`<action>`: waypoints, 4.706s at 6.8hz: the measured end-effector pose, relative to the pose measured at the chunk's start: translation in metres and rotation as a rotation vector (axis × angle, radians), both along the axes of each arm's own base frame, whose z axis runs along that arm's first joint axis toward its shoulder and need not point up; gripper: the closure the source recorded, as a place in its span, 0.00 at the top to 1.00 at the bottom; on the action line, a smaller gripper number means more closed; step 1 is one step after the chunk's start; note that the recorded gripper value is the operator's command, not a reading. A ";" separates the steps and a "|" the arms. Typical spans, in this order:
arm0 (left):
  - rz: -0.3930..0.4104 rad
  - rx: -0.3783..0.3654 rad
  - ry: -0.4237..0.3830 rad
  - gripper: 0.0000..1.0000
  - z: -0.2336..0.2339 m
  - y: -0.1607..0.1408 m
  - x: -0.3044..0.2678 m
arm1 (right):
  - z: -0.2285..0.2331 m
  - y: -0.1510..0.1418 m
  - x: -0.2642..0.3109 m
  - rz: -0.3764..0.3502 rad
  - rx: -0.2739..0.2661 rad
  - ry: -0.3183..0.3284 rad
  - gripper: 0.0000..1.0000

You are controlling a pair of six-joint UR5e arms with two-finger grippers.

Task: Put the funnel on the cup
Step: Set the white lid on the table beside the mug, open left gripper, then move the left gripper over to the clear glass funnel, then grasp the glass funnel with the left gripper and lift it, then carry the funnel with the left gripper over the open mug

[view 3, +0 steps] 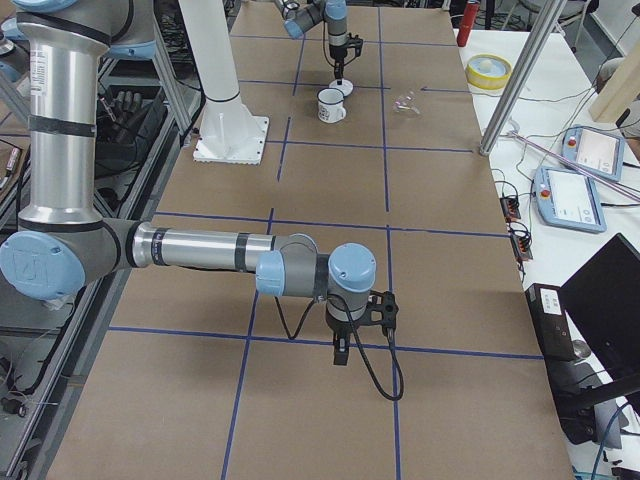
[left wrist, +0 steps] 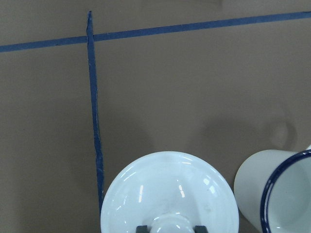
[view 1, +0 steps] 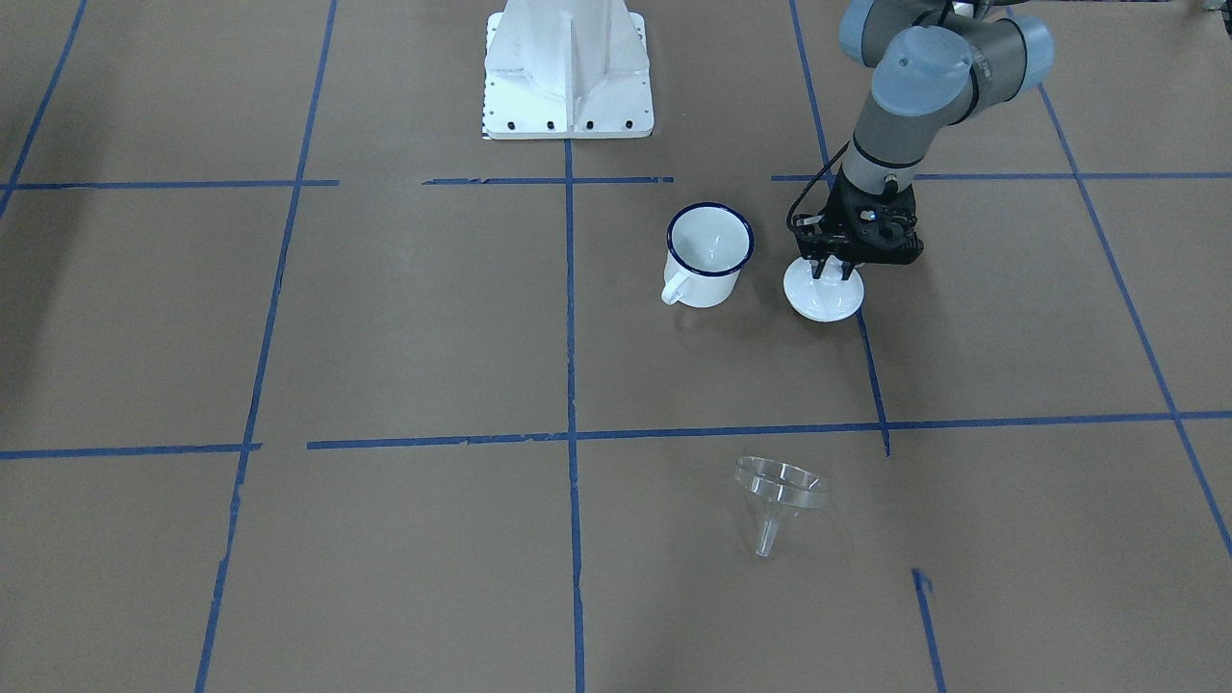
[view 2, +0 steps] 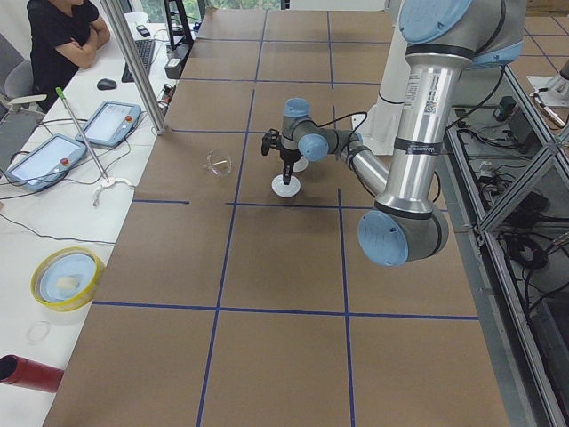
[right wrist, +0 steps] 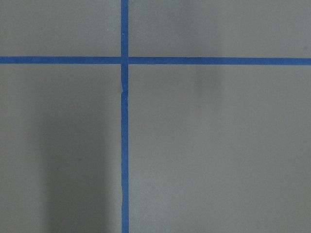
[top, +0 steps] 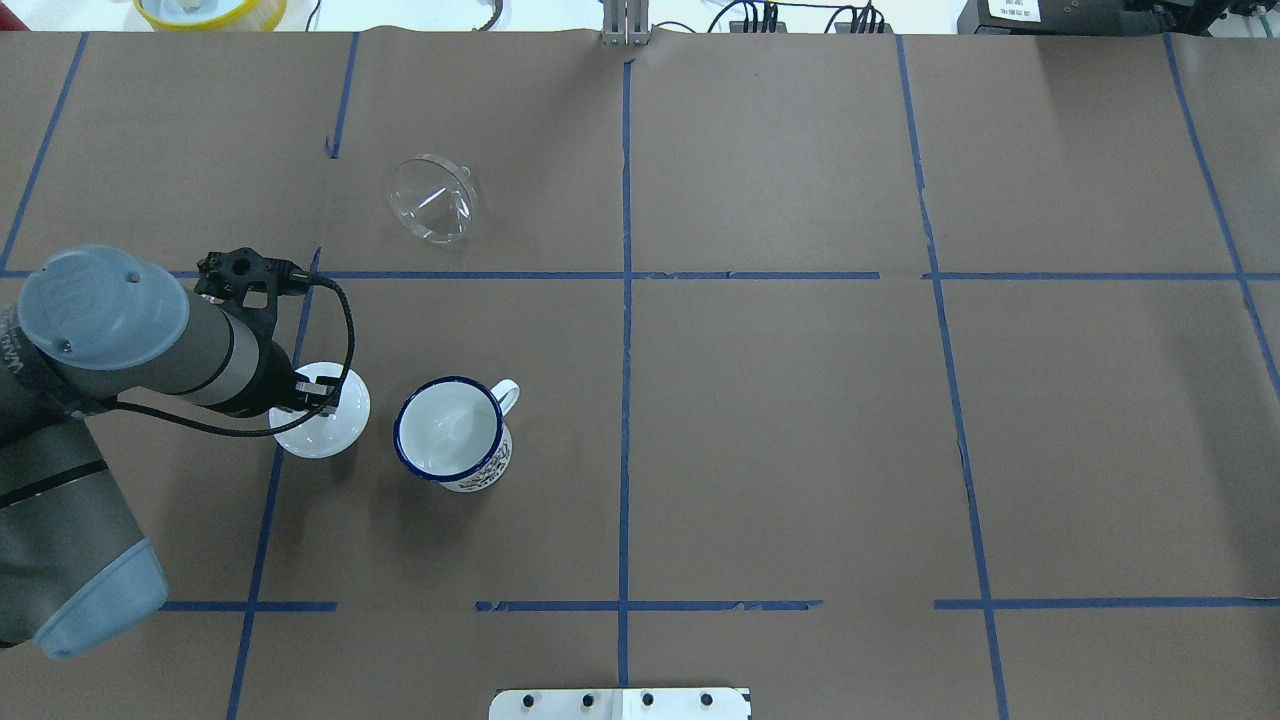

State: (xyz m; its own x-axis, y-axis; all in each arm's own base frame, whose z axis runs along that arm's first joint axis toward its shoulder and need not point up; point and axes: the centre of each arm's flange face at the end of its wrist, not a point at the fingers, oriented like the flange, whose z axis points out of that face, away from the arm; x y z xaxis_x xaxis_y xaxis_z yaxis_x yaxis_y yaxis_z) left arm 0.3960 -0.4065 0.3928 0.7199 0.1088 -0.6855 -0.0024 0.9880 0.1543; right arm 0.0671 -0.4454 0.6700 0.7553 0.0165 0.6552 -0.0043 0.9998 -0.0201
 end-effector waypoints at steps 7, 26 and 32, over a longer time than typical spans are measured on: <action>-0.224 -0.045 0.162 1.00 -0.073 -0.076 -0.059 | 0.000 0.000 0.000 0.000 0.000 0.000 1.00; -0.787 -0.322 0.584 0.00 -0.154 -0.155 -0.023 | 0.000 0.000 0.000 0.000 0.000 0.000 1.00; -0.453 -0.394 0.194 0.00 -0.237 -0.017 -0.035 | 0.000 0.000 0.000 0.000 0.000 0.000 1.00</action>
